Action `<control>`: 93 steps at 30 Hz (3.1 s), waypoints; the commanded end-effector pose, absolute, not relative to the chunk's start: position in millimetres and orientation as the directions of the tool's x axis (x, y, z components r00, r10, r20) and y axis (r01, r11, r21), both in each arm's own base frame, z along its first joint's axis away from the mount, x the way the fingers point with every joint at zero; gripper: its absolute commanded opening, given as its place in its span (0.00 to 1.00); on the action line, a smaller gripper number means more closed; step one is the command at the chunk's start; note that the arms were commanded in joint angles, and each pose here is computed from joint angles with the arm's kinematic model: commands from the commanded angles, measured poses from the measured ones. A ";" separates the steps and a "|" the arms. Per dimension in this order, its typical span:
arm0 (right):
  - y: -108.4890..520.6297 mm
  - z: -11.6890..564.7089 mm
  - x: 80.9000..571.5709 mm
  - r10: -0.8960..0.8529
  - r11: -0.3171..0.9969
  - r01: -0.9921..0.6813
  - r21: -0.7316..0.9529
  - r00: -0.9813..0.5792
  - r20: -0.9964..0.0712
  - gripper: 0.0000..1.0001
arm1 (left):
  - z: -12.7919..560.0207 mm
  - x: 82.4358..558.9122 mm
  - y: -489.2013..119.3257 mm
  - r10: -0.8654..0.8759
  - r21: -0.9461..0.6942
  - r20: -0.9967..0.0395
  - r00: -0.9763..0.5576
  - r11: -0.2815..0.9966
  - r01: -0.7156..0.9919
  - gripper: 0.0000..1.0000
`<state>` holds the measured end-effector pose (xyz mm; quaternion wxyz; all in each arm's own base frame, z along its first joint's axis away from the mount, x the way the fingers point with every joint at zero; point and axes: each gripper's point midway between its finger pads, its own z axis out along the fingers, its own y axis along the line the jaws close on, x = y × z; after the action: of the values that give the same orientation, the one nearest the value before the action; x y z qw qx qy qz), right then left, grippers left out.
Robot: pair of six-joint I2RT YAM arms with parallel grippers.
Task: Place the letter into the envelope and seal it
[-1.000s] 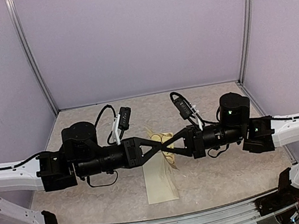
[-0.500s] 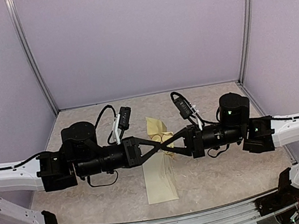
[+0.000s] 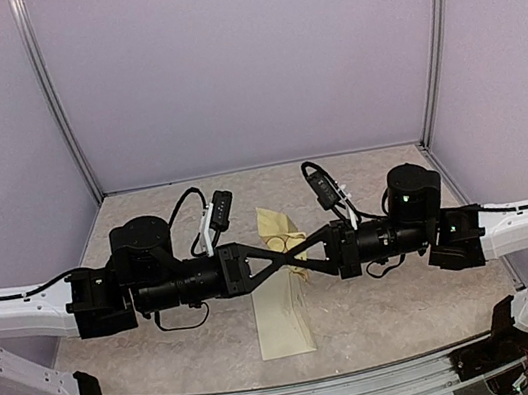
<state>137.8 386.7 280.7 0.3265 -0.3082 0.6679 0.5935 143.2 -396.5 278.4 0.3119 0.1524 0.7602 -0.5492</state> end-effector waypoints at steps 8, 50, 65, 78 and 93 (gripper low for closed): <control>380.8 303.5 139.5 0.040 0.111 -0.814 0.570 -0.569 -0.821 0.00 | 272.4 142.9 -394.0 -0.109 -0.738 -0.641 -0.760 0.358 0.572 0.00; 387.7 296.1 133.4 -0.006 0.075 -0.814 0.575 -0.577 -0.816 0.00 | 281.4 154.1 -395.3 -0.143 -0.735 -0.650 -0.746 0.367 0.571 0.30; 387.7 295.1 134.3 -0.004 0.080 -0.813 0.577 -0.579 -0.815 0.00 | 283.0 149.6 -396.1 -0.141 -0.747 -0.642 -0.754 0.336 0.573 0.13; 387.1 294.9 133.8 -0.006 0.078 -0.813 0.576 -0.579 -0.816 0.00 | 283.9 146.5 -401.5 -0.124 -0.747 -0.644 -0.755 0.314 0.586 0.01; 384.0 301.1 132.3 0.016 0.066 -0.822 0.565 -0.566 -0.824 0.00 | 268.2 155.6 -401.9 -0.116 -0.743 -0.621 -0.775 0.401 0.535 0.00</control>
<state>141.1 384.5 282.7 0.3345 -0.3007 0.6709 0.5895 148.3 -398.9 272.1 0.3072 0.1445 0.7667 -0.5448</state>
